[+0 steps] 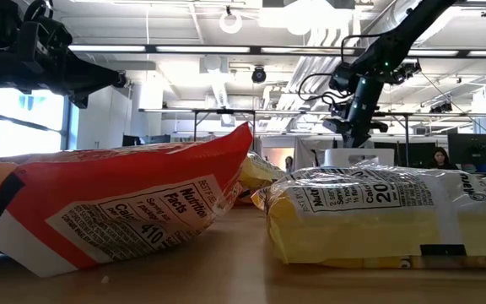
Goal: Sort Maruchan noodles
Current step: Put the black noodle pack into the top right white bin
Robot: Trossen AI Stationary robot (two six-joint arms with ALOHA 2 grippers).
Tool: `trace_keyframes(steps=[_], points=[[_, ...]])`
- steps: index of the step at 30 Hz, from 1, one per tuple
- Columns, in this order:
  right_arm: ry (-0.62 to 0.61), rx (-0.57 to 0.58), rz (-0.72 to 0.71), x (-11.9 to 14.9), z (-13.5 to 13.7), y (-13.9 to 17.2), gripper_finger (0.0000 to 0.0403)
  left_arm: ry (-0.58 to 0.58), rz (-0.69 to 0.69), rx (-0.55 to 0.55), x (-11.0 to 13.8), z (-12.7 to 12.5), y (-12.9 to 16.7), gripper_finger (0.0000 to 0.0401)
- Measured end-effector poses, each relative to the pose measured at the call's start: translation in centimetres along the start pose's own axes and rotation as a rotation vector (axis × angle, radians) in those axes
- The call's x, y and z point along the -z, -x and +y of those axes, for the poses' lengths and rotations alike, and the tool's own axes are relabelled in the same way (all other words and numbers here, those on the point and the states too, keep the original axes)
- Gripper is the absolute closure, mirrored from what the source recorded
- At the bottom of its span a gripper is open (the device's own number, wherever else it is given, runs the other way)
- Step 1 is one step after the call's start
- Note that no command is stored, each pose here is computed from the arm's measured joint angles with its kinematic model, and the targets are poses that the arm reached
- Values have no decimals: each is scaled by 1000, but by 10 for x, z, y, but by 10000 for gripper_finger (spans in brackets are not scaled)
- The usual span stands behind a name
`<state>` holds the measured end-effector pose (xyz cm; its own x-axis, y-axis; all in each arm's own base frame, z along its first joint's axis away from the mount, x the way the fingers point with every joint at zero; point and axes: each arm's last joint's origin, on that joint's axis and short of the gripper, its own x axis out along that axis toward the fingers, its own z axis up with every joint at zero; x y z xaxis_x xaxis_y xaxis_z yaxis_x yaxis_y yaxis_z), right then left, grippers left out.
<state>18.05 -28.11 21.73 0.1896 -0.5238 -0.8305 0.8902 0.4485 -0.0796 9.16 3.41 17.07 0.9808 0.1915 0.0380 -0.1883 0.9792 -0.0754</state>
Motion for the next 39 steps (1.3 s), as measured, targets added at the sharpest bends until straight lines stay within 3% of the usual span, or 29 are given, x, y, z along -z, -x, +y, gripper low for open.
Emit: trace_keyframes(steps=[12, 20, 30, 39], points=[[-65, 13, 27, 1, 0, 1, 402, 0, 0, 0, 0, 0, 0, 378], [-82, 22, -30, -4, 0, 0, 402, 0, 0, 0, 0, 0, 0, 378], [-55, 18, -28, -4, 0, 0, 400, 0, 0, 0, 0, 0, 0, 378], [-30, 17, -22, -6, -1, 2, 315, 0, 0, 0, 0, 0, 0, 378]])
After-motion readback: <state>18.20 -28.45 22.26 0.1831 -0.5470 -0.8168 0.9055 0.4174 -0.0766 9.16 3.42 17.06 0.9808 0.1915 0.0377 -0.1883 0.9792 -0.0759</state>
